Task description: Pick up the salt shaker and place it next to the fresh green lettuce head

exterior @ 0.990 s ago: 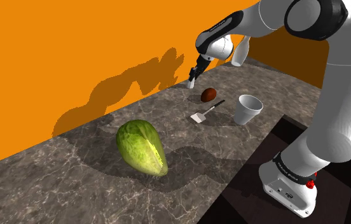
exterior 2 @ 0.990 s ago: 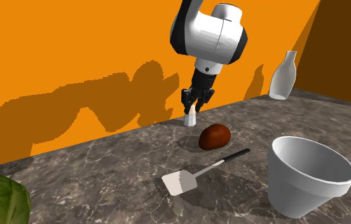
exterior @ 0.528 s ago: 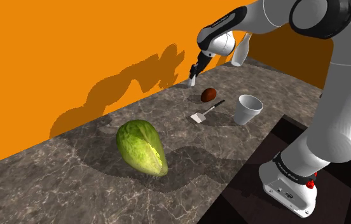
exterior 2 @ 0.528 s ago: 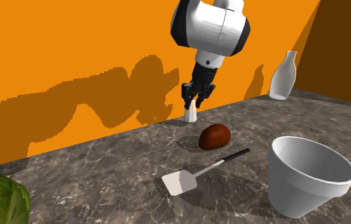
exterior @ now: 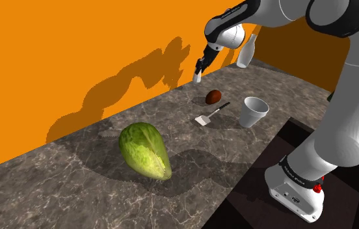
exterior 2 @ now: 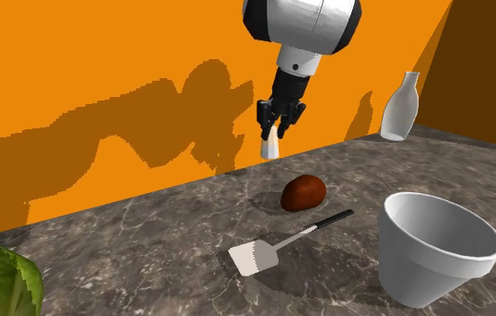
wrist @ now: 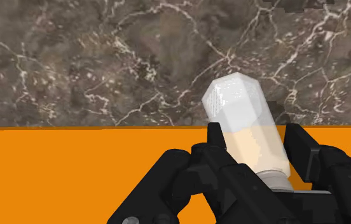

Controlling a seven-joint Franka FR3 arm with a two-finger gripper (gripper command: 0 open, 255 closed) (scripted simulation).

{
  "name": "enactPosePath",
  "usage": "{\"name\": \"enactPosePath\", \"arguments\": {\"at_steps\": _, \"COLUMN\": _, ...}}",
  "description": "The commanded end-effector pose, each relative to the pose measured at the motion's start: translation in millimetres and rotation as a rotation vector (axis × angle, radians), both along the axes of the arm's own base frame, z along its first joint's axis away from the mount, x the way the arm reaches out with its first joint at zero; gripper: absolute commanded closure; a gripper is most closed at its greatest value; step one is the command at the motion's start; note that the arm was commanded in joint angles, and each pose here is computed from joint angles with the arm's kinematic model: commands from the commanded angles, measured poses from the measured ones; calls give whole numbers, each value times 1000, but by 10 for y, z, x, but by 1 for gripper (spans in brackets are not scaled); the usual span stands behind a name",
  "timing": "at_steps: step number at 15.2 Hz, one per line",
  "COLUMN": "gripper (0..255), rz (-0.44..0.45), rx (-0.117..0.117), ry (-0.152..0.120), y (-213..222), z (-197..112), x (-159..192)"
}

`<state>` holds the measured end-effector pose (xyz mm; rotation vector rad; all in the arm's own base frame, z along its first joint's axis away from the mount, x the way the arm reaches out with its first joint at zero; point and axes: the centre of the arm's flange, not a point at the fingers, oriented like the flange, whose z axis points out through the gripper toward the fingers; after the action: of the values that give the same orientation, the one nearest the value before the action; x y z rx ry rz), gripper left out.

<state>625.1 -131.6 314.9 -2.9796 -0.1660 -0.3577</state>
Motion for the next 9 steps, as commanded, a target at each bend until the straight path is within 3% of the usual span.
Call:
{"name": "enactPosePath", "arguments": {"at_steps": 1, "gripper": 255, "rz": 0, "rx": 0, "ry": 0, "y": 4, "z": 120, "x": -2}}
{"name": "enactPosePath", "arguments": {"at_steps": 9, "gripper": 255, "rz": 0, "rx": 0, "ry": 0, "y": 4, "z": 542, "x": -2}}
